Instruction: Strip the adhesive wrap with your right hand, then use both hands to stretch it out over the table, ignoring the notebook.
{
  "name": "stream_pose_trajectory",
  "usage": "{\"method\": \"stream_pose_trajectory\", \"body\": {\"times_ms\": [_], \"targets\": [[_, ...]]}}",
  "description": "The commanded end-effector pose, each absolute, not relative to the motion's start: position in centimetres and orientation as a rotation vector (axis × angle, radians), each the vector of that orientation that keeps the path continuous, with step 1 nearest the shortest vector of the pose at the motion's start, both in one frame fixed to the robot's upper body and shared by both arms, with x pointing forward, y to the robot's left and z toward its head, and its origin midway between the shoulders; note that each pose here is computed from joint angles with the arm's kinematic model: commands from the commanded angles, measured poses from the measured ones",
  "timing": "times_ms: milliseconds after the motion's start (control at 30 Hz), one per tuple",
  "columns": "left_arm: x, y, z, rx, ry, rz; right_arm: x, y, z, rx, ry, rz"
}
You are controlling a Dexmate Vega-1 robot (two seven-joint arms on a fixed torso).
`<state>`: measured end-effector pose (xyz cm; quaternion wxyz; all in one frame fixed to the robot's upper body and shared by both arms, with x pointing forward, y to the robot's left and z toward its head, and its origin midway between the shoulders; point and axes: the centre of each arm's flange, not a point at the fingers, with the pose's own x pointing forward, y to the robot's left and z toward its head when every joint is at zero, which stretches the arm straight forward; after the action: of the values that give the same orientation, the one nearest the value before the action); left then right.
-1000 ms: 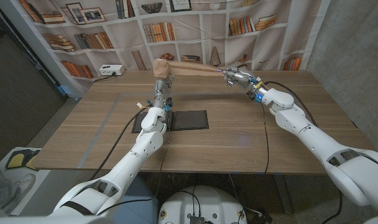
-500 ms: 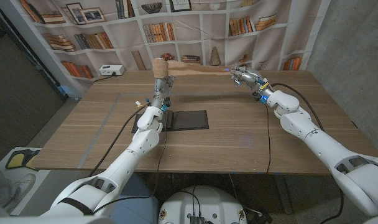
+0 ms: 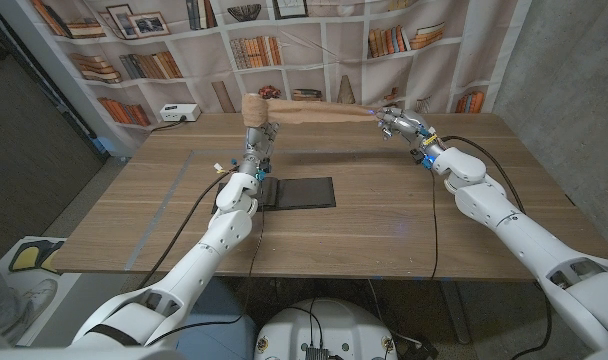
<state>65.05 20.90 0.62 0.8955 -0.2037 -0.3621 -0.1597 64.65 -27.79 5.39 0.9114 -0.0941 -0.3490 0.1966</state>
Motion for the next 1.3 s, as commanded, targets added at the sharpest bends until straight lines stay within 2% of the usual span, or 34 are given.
{"method": "stream_pose_trajectory", "body": {"times_ms": [33,533,1300], "targets": [[64.0,23.4,0.5,-0.417,-0.781,-0.301,63.5,-28.8,5.1,-0.193,-0.725,0.320],[63.6,26.7,-0.2,-0.419,-0.798,-0.275,63.4,-28.6,5.2,-0.215,-0.694,0.259],[63.1,29.3,-1.2,-0.453,-0.817,-0.174,63.8,-32.5,4.4,-0.186,-0.669,0.162]]}}
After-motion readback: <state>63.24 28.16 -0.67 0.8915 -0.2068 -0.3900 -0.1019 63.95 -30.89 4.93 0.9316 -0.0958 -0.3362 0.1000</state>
